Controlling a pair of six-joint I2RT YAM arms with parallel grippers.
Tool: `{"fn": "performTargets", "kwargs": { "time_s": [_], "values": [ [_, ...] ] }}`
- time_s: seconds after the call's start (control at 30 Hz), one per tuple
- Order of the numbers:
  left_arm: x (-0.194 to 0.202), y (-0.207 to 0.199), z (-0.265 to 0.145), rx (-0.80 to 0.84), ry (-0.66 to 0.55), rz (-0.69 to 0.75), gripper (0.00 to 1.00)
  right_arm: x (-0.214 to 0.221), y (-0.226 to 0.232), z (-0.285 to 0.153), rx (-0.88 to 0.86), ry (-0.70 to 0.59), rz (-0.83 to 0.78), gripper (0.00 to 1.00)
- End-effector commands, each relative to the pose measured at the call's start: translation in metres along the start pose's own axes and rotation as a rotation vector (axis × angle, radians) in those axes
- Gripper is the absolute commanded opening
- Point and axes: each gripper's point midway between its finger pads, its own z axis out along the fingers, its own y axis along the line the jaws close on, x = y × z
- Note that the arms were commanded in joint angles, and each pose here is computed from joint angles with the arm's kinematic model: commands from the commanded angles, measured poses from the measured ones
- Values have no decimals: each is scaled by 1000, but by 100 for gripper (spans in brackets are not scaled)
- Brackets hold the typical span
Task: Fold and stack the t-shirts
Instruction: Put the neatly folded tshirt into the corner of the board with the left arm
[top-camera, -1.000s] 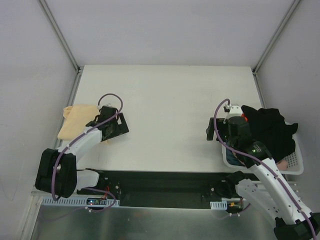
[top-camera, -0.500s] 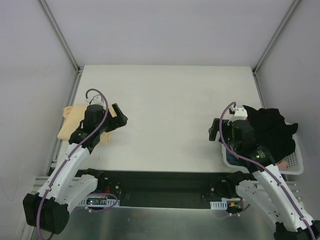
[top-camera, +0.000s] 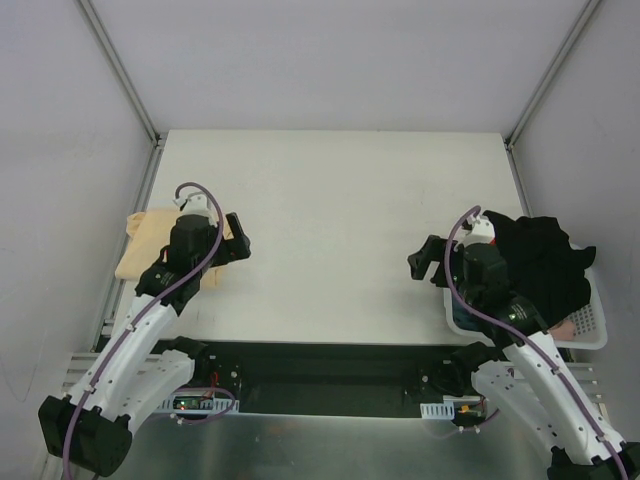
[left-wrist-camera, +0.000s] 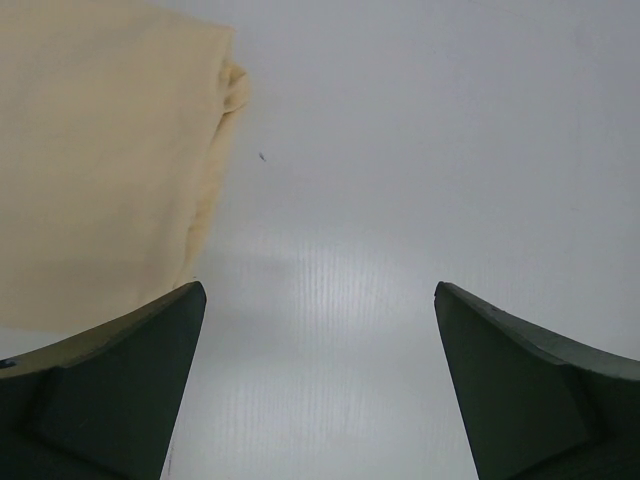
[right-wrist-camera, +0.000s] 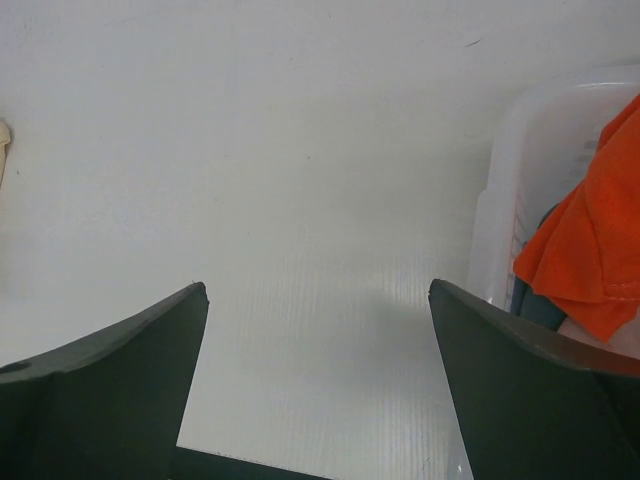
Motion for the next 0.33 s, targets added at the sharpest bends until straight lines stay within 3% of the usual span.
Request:
{"fn": "performTargets", "kwargs": {
  "time_s": [0.0, 0.3],
  "values": [
    [-13, -25, -8, 169, -87, 110, 99, -17, -4, -3, 37, -75, 62, 97],
    [-15, -27, -20, 215, -165, 82, 99, -28, 9, -8, -49, -149, 63, 97]
  ]
}}
